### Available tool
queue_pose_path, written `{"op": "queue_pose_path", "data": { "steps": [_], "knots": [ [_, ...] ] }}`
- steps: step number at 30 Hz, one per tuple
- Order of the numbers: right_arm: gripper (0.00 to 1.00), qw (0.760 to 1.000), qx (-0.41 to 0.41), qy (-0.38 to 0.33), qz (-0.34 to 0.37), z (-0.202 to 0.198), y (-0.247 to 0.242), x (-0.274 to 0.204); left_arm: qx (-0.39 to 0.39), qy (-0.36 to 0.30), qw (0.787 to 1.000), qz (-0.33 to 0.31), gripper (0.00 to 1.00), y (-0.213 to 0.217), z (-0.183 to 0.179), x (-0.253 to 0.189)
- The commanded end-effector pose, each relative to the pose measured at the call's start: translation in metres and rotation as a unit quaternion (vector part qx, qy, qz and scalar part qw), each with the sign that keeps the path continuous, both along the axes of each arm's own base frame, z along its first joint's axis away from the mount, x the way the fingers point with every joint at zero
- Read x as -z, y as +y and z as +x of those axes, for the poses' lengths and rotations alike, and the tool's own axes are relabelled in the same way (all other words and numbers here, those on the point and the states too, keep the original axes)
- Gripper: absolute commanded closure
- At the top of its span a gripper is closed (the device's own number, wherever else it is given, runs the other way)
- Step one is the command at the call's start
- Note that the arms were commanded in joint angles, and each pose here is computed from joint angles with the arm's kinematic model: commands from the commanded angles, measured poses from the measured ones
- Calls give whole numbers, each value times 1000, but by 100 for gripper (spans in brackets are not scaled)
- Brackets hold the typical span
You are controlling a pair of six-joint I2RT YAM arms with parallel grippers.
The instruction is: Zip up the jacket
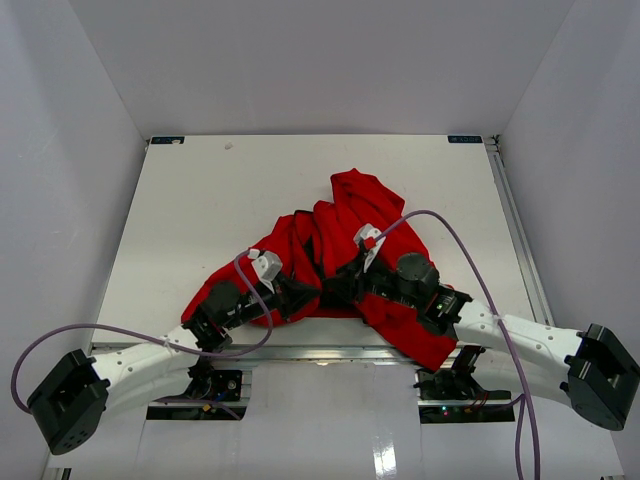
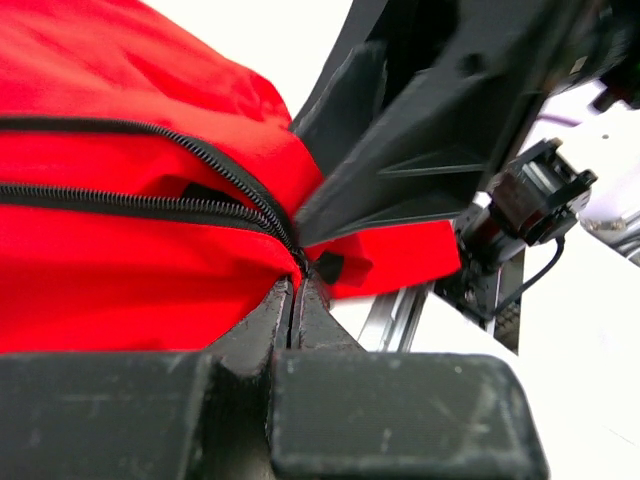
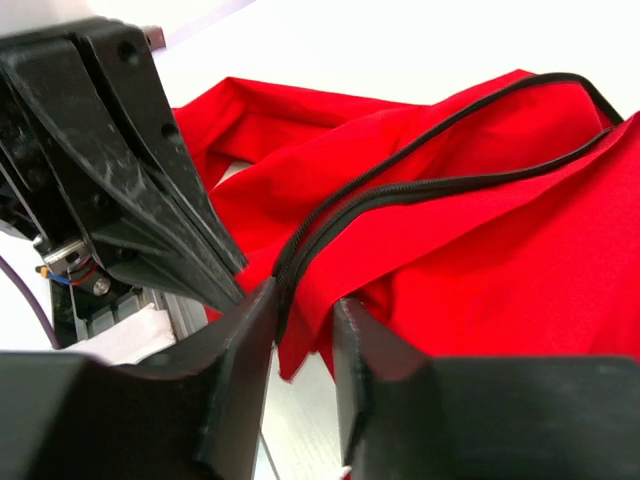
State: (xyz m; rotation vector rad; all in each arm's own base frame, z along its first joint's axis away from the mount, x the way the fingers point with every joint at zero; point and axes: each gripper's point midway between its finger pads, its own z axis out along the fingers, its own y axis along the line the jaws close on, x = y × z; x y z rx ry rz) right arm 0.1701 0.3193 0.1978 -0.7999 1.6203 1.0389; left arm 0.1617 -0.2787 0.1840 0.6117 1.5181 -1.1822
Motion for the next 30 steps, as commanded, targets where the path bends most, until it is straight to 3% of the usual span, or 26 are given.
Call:
{"op": "queue_pose_path", "data": {
  "steps": [1,9,15,18,21,26,30],
  "knots": [
    [59,1000,8,-14,-11,-3,-4,-1,12,28,999,11,100,-7,-1,2],
    [40,995,38,-83,-37,-6,-36,-17,20,59,998,21,100,-11,6,-4],
    [34,982,93,-130,-98,18,-49,-39,18,88,996,28,100,-2,14,-2],
    [33,969,113,-159,-150,28,-50,-46,21,90,995,25,100,1,14,-6],
    [35,955,103,-234,-149,17,-44,-54,21,89,996,21,100,5,16,-9],
    [35,901,47,-407,-145,-26,-23,-57,45,96,994,21,100,1,12,-10],
    [35,879,37,-439,-182,-50,-12,-50,52,98,994,21,100,-1,12,-9]
  ]
}}
